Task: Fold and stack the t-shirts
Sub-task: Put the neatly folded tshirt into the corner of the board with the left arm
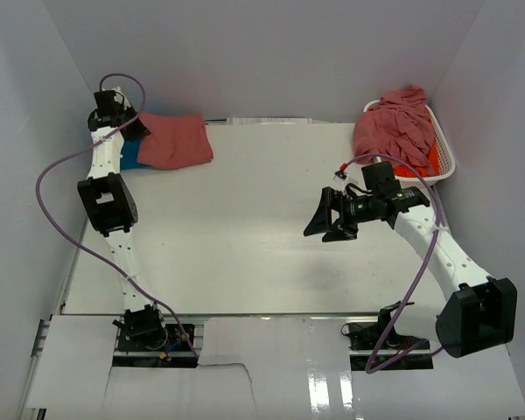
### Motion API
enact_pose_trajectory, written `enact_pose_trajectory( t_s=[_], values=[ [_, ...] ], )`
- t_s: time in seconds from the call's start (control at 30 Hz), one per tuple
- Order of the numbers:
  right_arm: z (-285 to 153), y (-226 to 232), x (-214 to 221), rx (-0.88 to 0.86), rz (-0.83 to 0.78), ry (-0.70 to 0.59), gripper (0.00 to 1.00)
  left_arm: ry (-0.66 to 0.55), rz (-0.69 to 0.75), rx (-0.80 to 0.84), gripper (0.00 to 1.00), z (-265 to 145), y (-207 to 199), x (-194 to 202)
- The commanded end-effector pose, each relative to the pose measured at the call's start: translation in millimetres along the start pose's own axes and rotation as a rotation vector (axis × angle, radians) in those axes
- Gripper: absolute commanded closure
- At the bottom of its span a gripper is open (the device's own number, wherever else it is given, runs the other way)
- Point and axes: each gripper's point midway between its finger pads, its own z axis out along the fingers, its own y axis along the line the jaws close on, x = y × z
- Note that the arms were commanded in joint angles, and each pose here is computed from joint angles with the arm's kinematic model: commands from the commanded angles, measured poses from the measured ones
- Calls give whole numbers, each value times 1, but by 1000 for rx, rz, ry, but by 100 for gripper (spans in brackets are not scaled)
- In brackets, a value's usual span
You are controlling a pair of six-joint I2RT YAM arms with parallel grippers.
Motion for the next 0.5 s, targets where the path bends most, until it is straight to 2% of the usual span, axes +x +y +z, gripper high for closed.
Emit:
enact_pose_trajectory(
  t_s=[0.0, 0.2, 0.47],
  values=[
    [-4, 12, -6, -8, -20, -8, 8, -164, 22, 81, 100, -42, -21, -66],
    [7, 11, 2, -3, 7, 21, 8, -252, 24, 94, 100, -59, -4, -99],
    [22, 18, 11, 8, 11, 80, 8, -321, -1, 58, 100, -72, 41, -123]
  ],
)
